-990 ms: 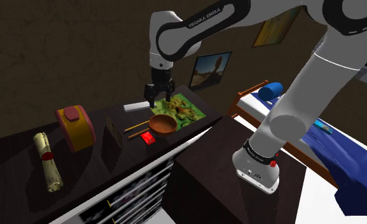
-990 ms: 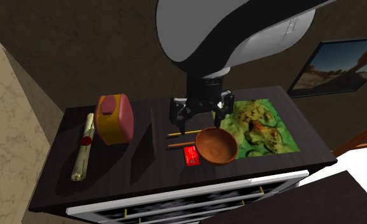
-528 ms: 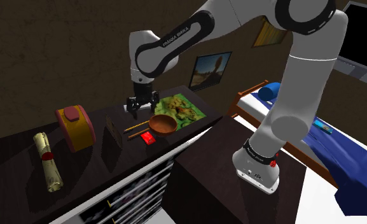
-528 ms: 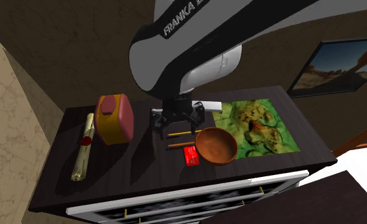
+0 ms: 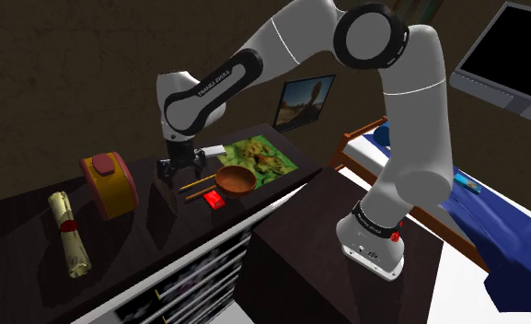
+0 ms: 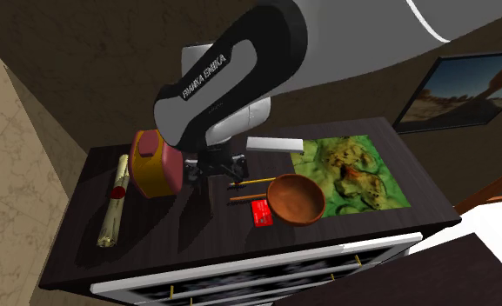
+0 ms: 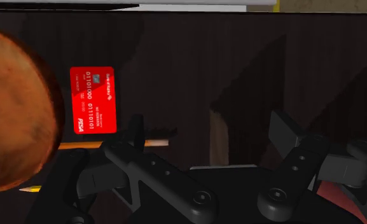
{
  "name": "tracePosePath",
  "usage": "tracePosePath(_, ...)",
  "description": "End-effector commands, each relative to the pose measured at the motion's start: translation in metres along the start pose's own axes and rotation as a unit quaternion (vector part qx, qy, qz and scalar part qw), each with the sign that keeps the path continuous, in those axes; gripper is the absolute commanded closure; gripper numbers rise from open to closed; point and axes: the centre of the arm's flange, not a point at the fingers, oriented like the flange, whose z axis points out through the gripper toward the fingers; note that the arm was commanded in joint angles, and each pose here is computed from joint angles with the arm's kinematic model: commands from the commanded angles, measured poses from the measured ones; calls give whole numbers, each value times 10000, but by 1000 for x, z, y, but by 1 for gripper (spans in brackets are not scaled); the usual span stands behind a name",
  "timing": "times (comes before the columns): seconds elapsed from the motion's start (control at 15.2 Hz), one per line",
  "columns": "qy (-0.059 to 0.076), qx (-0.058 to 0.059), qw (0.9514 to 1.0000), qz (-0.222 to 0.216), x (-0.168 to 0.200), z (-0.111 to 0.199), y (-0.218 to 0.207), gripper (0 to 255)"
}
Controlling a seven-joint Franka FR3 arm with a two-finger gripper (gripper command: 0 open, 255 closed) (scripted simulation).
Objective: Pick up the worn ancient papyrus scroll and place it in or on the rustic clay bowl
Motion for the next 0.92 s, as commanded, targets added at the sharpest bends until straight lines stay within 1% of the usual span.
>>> tracePosePath(0.0,-44,5,10000,73,19,16,-10,0)
tracePosePath(0.2,-98,13,9998,160,40,38,-26,0)
tracePosePath(0.66,-98,13,9998,160,39,75,-26,0)
tracePosePath(0.86,-98,13,9998,160,39,78,-26,0)
